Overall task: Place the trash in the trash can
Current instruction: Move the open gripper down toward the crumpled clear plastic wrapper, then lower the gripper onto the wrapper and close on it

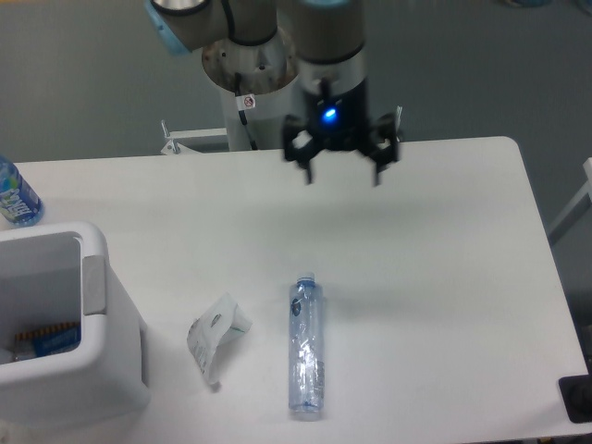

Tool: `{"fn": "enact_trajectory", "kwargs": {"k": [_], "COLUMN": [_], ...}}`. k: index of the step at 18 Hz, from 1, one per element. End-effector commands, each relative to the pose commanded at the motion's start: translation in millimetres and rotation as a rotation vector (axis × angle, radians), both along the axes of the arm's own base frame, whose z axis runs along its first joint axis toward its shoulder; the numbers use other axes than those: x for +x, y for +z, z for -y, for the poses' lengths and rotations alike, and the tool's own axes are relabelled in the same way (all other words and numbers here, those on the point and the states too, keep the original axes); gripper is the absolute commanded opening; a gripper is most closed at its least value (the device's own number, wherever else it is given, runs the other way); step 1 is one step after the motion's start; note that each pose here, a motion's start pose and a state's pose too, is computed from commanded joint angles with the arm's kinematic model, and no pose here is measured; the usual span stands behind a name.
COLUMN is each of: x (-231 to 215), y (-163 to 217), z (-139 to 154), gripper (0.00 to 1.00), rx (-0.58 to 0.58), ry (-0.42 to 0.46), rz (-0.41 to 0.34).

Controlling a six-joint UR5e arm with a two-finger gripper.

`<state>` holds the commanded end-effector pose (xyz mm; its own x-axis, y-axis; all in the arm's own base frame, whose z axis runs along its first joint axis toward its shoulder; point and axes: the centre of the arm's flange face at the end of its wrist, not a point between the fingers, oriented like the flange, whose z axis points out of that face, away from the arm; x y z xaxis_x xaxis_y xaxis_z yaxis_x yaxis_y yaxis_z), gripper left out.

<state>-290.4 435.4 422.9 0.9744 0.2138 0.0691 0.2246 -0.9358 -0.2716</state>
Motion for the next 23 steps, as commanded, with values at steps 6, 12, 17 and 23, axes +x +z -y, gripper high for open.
{"fn": "enact_trajectory", "kwargs": {"k": [6,12,17,23], "x": [8,14,22,25], "y": [-74,-129,-148,-168], "z": [-43,-91,-106,-126], "gripper": [1.0,1.0,1.0,1.0], "rx": [-0.052,-0.032,-0.035,-0.058], "ry": [-0.074,-0.089,-0.105,-0.095], "rz": [0.102,0.092,0.101,0.125]}}
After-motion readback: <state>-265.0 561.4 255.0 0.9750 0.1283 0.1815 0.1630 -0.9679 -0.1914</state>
